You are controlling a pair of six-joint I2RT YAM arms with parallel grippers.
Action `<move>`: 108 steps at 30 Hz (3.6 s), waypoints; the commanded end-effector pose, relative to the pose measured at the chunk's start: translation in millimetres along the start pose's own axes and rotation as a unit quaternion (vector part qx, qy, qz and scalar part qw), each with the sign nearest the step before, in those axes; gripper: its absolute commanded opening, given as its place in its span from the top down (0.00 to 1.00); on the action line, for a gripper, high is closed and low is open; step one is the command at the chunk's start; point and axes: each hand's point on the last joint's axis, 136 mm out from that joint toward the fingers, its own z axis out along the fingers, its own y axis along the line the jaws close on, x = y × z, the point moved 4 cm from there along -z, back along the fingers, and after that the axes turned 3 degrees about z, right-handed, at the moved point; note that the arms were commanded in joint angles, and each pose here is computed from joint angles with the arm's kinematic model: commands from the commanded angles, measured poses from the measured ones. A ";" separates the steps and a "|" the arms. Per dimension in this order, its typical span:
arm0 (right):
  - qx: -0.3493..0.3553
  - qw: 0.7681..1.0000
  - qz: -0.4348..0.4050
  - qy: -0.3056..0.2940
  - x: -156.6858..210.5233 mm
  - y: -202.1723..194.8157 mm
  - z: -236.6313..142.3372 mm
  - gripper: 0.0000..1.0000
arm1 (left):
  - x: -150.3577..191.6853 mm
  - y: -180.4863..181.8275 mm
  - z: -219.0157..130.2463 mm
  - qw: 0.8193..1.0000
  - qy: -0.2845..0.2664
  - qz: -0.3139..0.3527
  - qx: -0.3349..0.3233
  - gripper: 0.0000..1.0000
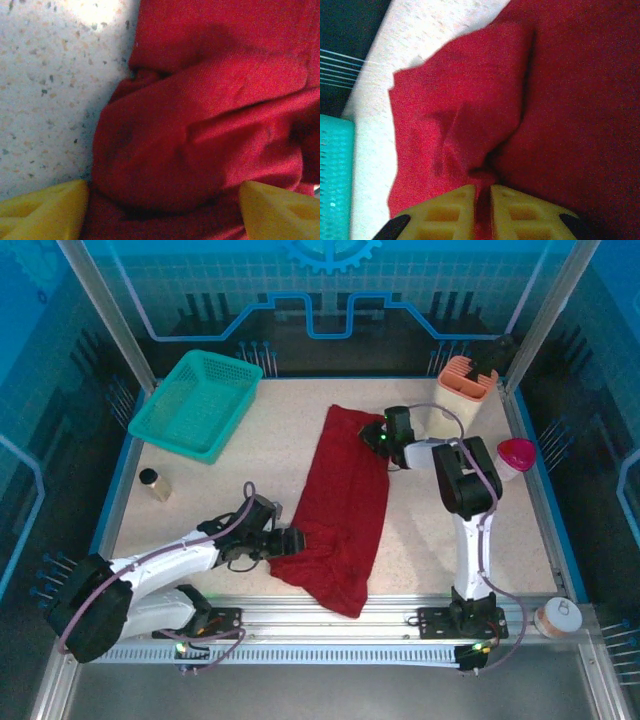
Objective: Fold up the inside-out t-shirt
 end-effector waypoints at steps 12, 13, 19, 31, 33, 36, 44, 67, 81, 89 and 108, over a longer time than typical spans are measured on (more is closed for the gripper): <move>-0.098 0.994 -0.024 0.032 35.8 65.5 121.9 0.82 | 4.9 9.4 -16.6 0.999 -0.023 -0.030 0.018 0.21; -0.118 0.992 -0.028 0.029 29.8 78.2 118.1 0.83 | 3.5 8.6 -17.4 0.999 -0.028 -0.026 0.019 0.20; -0.220 0.971 -0.095 0.023 -6.8 170.5 30.8 0.79 | -15.9 3.8 -25.2 0.996 -0.083 0.023 0.021 0.28; -0.158 0.845 -0.511 0.014 119.6 153.4 -211.4 0.61 | -21.1 -44.0 -17.8 0.990 0.023 0.054 0.125 0.54; -0.169 0.803 -0.571 0.034 165.1 131.9 -229.5 0.59 | -36.3 -32.5 -26.5 0.995 -0.011 0.006 0.101 0.53; -0.219 0.710 -0.662 0.095 238.1 100.0 -255.3 0.56 | -72.3 -22.7 -36.9 0.991 -0.083 -0.025 0.104 0.47; -0.295 0.595 -0.725 0.181 327.9 54.0 -268.0 0.52 | -135.4 -31.7 13.7 0.998 -0.014 -0.017 0.065 0.38; -0.195 0.651 -0.721 0.133 257.2 27.5 -161.2 0.49 | -233.0 32.3 96.1 0.990 -0.041 -0.068 -0.113 0.39; -0.212 0.694 -0.687 0.038 332.8 35.7 -180.9 0.50 | -222.0 28.0 100.2 0.990 -0.043 -0.116 -0.063 0.40; -0.181 0.704 -0.685 0.045 329.2 26.1 -162.7 0.50 | -220.9 28.4 101.8 0.991 -0.035 -0.113 -0.065 0.40; -0.138 0.706 -0.692 -0.057 306.0 20.9 -149.9 0.57 | -215.2 31.8 105.4 0.990 -0.028 -0.122 -0.062 0.41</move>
